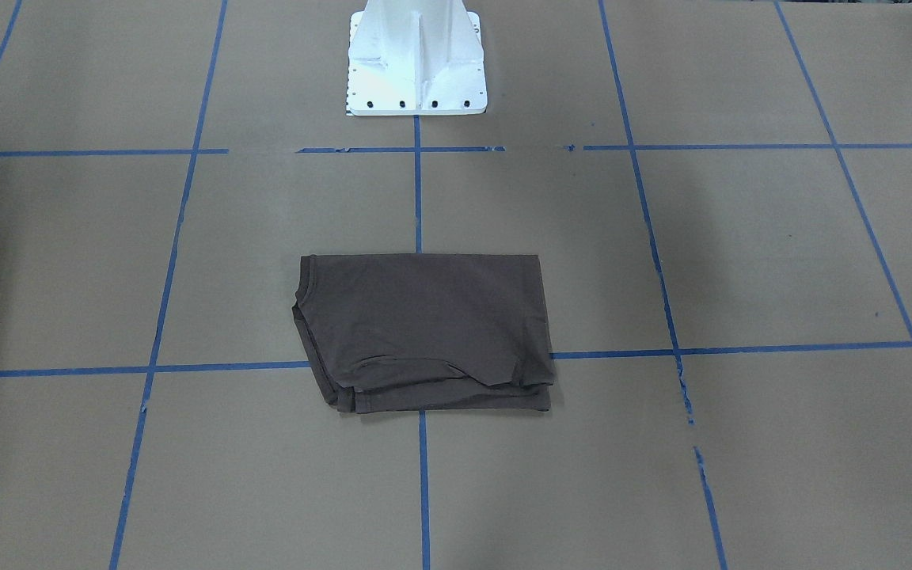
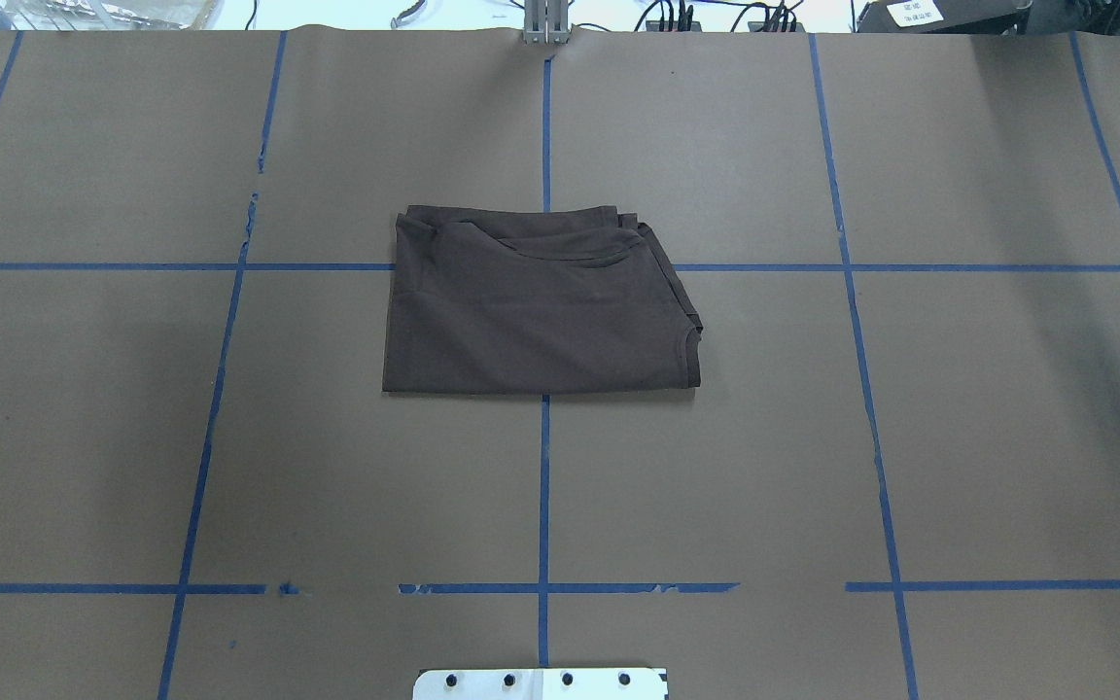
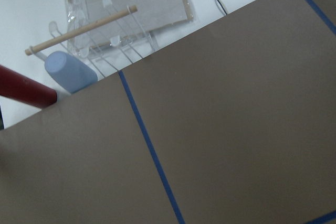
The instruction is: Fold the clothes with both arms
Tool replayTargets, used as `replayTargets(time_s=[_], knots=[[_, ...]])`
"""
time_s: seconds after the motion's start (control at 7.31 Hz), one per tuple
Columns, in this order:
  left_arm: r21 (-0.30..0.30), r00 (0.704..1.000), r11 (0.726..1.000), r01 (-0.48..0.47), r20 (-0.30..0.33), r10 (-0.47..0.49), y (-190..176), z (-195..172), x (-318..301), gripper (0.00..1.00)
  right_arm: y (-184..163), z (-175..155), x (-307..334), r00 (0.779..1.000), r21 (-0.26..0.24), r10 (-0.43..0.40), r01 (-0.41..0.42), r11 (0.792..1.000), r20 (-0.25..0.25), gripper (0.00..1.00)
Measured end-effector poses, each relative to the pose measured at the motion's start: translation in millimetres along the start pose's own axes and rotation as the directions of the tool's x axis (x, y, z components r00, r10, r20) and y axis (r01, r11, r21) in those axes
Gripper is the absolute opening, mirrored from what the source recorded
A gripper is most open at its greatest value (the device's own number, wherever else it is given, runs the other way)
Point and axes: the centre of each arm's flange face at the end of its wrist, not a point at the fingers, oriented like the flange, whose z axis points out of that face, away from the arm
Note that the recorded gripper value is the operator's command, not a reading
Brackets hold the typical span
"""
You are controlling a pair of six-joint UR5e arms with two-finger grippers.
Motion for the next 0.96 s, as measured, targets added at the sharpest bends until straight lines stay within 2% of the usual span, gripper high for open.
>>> replayTargets(time_s=[0.27,0.41,0.55,0.68,0.96], knots=[[-0.090,0.996,0.993,0.082,-0.039,-0.086,21.4,17.7,-12.3,1.00,15.9,-18.1,0.8,1.000,-0.041,0.001,-0.001,0.999,-0.003,1.00],[-0.114,0.988,0.985,0.130,-0.071,-0.138,23.5,18.2,-9.2,1.00,18.5,-17.8,-2.1,1.000,-0.050,0.001,-0.001,0.999,-0.001,1.00],[-0.127,0.971,0.974,0.186,-0.130,-0.202,23.6,9.5,4.5,1.00,19.3,-16.3,-5.9,1.000,-0.054,-0.005,0.005,0.999,0.000,1.00],[-0.121,0.961,0.972,0.200,-0.168,-0.219,29.8,1.7,17.2,1.00,20.8,-13.8,-6.9,1.000,-0.057,-0.008,0.008,0.998,0.000,1.00],[-0.072,0.967,0.984,0.160,-0.187,-0.171,53.2,5.8,23.7,1.00,24.2,-8.9,-8.2,1.000,-0.062,-0.016,0.016,0.998,-0.002,1.00]])
